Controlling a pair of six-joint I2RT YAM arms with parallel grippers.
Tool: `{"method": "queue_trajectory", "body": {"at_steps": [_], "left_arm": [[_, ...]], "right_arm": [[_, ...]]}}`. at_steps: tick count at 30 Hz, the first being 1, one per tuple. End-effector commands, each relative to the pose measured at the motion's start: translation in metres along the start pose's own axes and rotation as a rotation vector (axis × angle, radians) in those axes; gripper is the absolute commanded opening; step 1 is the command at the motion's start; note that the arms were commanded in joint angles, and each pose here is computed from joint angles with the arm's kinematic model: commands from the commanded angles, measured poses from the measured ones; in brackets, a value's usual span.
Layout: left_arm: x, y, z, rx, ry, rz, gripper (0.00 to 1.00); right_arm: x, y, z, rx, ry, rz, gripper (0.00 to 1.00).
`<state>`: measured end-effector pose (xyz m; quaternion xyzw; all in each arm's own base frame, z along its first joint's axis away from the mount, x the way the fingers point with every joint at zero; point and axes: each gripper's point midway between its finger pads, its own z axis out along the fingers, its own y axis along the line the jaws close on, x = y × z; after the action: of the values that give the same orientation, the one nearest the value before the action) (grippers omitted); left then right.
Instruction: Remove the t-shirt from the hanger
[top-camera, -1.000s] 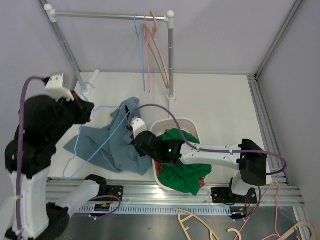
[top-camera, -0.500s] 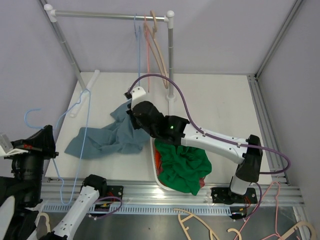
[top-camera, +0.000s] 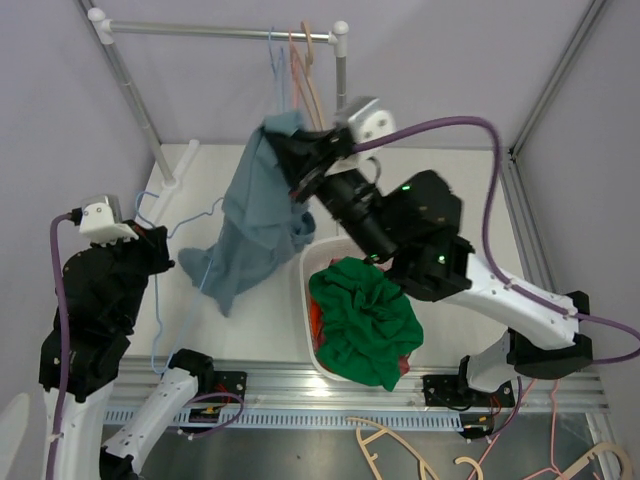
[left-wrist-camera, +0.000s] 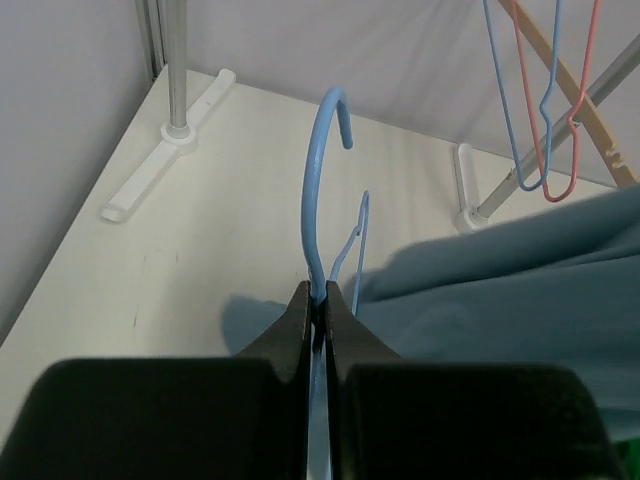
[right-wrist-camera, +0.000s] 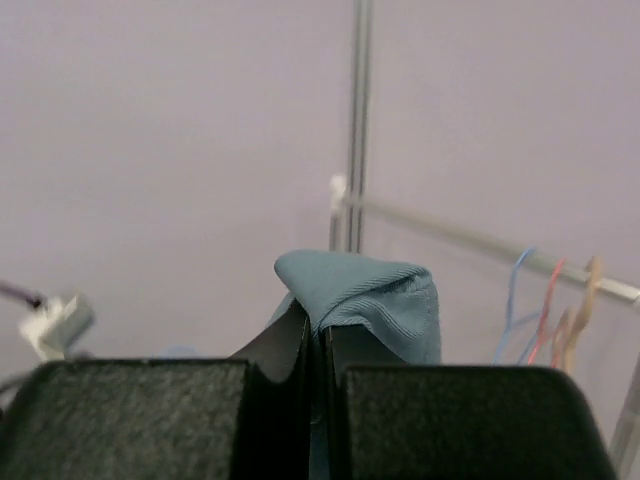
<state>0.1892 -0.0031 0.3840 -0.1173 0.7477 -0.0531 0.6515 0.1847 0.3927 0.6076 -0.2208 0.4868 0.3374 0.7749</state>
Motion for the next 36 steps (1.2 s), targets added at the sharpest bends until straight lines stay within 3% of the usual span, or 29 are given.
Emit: {"method": "queue_trajectory", "body": {"at_steps": [1, 7, 13, 14, 16, 17, 20, 21, 26, 30, 32, 34, 35, 36], "left_arm": [[-0.016, -0.010, 0.003, 0.040, -0.057, -0.038, 0.01], [-0.015, -0.013, 0.014, 0.031, -0.039, -0.024, 0.01], [-0.011, -0.014, 0.027, 0.014, -0.024, -0.018, 0.01], [-0.010, -0.014, 0.030, 0.011, -0.019, -0.016, 0.01], [-0.009, -0.016, 0.035, 0.010, -0.013, -0.015, 0.01], [-0.012, -0.019, 0.038, 0.013, -0.011, -0.014, 0.01], [-0.015, -0.024, 0.045, 0.024, 0.006, -0.019, 0.01], [-0.016, -0.027, 0.049, 0.027, 0.013, -0.020, 0.01], [-0.029, -0.035, 0.054, 0.046, 0.002, -0.027, 0.01], [-0.042, -0.041, 0.062, 0.045, 0.000, -0.024, 0.01], [-0.053, -0.048, 0.073, 0.048, 0.007, -0.024, 0.01], [-0.063, -0.052, 0.080, 0.056, 0.020, -0.028, 0.01], [-0.078, -0.056, 0.088, 0.056, 0.009, -0.035, 0.01], [-0.080, -0.058, 0.094, 0.057, 0.015, -0.034, 0.01]], "right_arm": [[-0.141, -0.059, -0.026, 0.144, -0.395, 0.039, 0.00], [-0.195, -0.083, -0.034, 0.206, -0.512, 0.021, 0.00], [-0.194, -0.103, -0.043, 0.265, -0.479, -0.007, 0.00], [-0.174, -0.098, -0.038, 0.260, -0.431, -0.023, 0.00], [-0.175, -0.110, -0.058, 0.281, -0.432, 0.001, 0.00], [-0.142, -0.105, -0.053, 0.276, -0.360, -0.005, 0.00], [-0.124, -0.115, -0.080, 0.285, -0.302, 0.047, 0.00], [-0.085, -0.106, -0.079, 0.262, -0.231, 0.052, 0.00], [-0.047, -0.126, -0.133, 0.309, -0.147, 0.194, 0.00], [0.035, -0.109, -0.159, 0.264, 0.122, 0.232, 0.00], [0.094, -0.104, -0.173, 0.322, 0.275, 0.289, 0.00], [0.180, -0.101, -0.205, 0.396, 0.521, 0.234, 0.00], [0.208, -0.096, -0.217, 0.454, 0.592, 0.322, 0.00], [0.251, -0.094, -0.239, 0.495, 0.734, 0.286, 0.00]]}}
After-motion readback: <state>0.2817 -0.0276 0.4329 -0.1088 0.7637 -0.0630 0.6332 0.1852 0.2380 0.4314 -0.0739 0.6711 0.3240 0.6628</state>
